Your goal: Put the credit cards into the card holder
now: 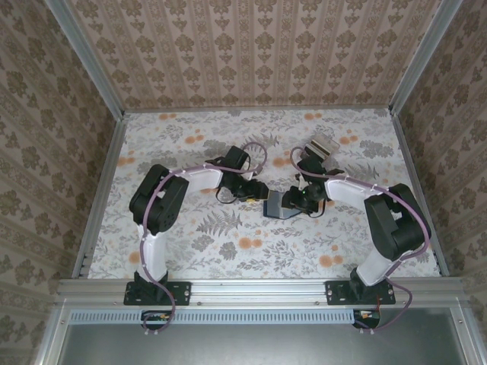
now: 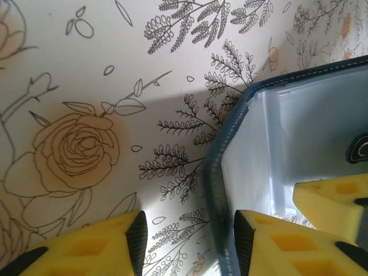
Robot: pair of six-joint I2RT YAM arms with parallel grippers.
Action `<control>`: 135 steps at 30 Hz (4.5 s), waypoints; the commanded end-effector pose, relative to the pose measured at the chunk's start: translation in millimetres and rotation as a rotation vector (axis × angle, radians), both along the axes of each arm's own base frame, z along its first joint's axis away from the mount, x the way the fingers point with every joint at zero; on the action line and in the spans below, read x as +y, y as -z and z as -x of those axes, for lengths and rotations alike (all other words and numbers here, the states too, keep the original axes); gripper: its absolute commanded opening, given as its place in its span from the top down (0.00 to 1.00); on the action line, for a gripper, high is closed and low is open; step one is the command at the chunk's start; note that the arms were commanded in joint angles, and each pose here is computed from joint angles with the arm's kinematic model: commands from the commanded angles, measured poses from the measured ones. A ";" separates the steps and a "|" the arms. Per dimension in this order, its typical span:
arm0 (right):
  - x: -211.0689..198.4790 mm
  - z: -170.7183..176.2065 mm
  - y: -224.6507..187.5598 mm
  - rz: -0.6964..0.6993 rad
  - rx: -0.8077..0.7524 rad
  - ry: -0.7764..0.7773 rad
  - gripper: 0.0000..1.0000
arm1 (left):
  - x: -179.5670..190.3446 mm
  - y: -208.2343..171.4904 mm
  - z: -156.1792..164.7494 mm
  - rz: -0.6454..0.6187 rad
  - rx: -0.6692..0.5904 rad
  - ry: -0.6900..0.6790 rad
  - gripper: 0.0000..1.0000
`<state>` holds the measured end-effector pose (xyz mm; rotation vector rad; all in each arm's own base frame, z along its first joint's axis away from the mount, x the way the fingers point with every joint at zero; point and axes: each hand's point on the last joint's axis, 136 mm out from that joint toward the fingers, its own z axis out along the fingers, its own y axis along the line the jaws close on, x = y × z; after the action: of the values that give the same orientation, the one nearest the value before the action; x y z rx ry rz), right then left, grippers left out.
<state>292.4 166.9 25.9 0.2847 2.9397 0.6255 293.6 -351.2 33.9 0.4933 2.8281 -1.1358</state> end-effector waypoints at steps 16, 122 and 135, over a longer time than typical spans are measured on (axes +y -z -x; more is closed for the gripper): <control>-47.8 6.2 -27.3 -0.004 -0.131 0.102 0.45 | 9.6 -6.5 1.2 -0.013 -0.001 0.004 0.61; -63.7 -169.0 -83.5 -0.190 -0.321 -0.212 0.43 | 26.1 -17.5 58.8 -0.030 -0.009 0.017 0.99; -62.6 -175.1 -84.1 -0.217 -0.324 -0.160 0.56 | 27.4 -6.9 57.8 -0.033 -0.007 0.009 1.00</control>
<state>462.9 92.6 81.0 -0.0198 2.6921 0.8341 237.9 -329.3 45.3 0.5011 2.8428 -1.1014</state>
